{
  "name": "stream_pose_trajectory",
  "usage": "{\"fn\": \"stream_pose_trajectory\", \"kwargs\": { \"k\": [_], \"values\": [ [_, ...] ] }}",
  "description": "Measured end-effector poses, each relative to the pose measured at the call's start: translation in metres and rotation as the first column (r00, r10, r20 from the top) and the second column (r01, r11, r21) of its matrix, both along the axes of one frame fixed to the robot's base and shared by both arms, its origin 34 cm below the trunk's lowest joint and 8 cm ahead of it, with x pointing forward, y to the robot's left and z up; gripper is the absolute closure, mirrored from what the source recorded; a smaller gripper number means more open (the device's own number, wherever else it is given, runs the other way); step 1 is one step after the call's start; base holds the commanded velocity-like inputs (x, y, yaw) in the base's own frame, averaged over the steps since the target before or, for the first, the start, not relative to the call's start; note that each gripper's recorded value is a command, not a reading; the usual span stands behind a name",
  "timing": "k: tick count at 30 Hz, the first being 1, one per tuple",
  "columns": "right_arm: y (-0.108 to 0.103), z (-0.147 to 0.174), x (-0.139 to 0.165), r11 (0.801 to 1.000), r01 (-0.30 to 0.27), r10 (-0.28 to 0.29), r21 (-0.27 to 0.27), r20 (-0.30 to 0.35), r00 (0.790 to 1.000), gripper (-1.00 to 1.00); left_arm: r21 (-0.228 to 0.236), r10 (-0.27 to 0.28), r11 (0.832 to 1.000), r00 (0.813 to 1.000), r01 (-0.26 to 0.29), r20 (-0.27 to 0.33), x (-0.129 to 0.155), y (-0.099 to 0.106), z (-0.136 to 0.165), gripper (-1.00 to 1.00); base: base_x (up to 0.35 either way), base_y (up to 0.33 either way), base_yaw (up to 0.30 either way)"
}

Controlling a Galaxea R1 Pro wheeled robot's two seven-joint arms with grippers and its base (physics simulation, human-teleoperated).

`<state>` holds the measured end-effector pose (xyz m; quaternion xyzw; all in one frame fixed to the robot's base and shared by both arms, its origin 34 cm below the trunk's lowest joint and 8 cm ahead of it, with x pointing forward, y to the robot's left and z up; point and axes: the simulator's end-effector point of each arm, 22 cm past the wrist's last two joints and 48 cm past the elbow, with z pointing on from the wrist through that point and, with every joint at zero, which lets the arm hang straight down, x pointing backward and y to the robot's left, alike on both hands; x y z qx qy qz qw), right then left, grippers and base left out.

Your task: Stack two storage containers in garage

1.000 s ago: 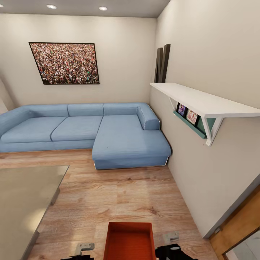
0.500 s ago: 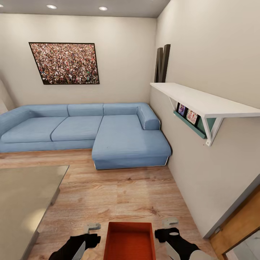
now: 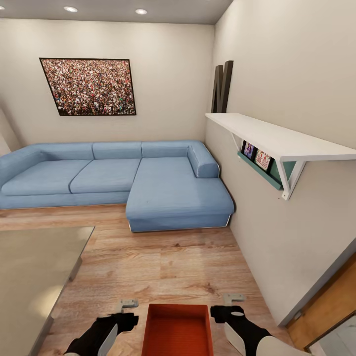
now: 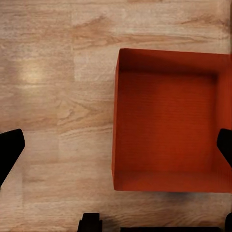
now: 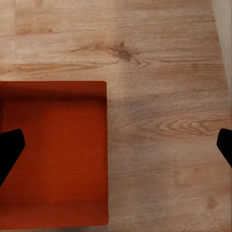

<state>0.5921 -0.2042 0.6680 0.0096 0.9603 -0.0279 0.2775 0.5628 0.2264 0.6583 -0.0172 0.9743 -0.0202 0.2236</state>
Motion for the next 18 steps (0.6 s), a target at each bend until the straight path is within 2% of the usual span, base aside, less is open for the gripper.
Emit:
{"fn": "stream_pose_trajectory", "kwargs": {
  "k": [9, 18],
  "values": [
    [-0.003, -0.001, 0.0, 1.0, -0.008, 0.008, 0.003, -0.015, 1.0, -1.0, 0.006, 0.007, 1.0, 0.999, -0.007, 0.031, 0.012, 0.001, 0.009, -1.0, 0.0, 0.0, 0.0],
    [0.004, -0.01, 0.003, 1.0, -0.016, 0.016, 0.008, -0.012, 1.0, -1.0, 0.009, 0.008, 1.0, 1.0, -0.009, 0.03, 0.014, 0.002, -0.002, -1.0, 0.0, 0.0, 0.0]
  ]
}}
